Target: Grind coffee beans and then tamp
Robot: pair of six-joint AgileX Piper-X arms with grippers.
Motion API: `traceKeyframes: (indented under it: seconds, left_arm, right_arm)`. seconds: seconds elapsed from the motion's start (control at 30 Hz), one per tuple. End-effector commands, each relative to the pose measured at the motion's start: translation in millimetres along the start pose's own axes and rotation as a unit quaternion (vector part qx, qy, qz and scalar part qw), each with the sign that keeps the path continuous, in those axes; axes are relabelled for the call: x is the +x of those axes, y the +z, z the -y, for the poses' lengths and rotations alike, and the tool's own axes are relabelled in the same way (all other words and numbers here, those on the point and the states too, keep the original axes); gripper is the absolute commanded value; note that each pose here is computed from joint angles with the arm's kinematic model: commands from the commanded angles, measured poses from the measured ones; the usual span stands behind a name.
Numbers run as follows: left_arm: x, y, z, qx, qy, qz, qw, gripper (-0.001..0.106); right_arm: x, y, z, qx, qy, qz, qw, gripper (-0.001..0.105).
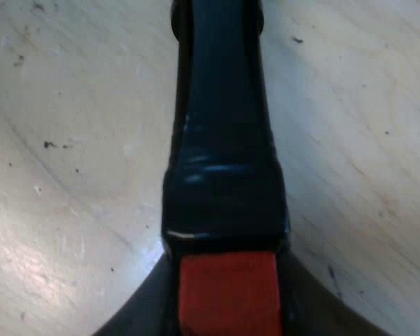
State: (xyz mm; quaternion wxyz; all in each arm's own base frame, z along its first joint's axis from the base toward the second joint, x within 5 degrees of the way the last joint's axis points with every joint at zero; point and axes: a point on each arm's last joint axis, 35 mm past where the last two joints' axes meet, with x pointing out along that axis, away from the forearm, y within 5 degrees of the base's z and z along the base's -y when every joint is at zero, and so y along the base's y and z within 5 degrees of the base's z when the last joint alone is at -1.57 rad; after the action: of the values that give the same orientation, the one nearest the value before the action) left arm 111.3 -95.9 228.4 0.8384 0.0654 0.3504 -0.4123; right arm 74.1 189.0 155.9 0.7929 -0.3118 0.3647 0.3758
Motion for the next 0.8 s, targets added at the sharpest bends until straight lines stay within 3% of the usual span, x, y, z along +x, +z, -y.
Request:
traceKeyframes:
  seconds: [0.03, 0.17, 0.37, 0.67, 0.7, 0.73, 0.8]
  left_arm:
    - [7, -1, -1.7, 0.000, -0.001, -0.005, 1.0000, 0.058]
    - [13, -3, -3.3, -0.005, -0.003, -0.023, 0.9997, 0.058]
    - [16, -1, -4.0, -0.003, -0.003, -0.017, 0.9998, 0.058]
    - [18, -5, -4.5, -0.003, -0.003, -0.019, 0.9998, 0.058]
    - [18, -6, -4.6, -0.003, -0.003, -0.021, 0.9998, 0.058]
    - [18, -6, -4.6, -0.003, -0.003, -0.021, 0.9998, 0.058]
    - [18, -6, -4.7, -0.003, -0.003, -0.022, 0.9998, 0.058]
  right_arm:
    - [1, 9, 0, 0.011, -0.005, 0.028, 0.9995, 0.000]
    - [12, 8, -4, 0.010, -0.006, 0.021, 0.9997, 0.000]
    - [21, 4, -6, 0.003, -0.007, 0.002, 1.0000, 0.000]
    - [25, 1, -11, -0.001, 0.047, -0.018, 0.9988, 0.000]
    - [25, -2, -11, 0.013, 0.045, -0.030, 0.9984, 0.010]
    - [25, -2, -11, 0.016, 0.045, -0.031, 0.9984, 0.013]
    - [25, -3, -11, 0.028, 0.044, -0.034, 0.9980, 0.034]
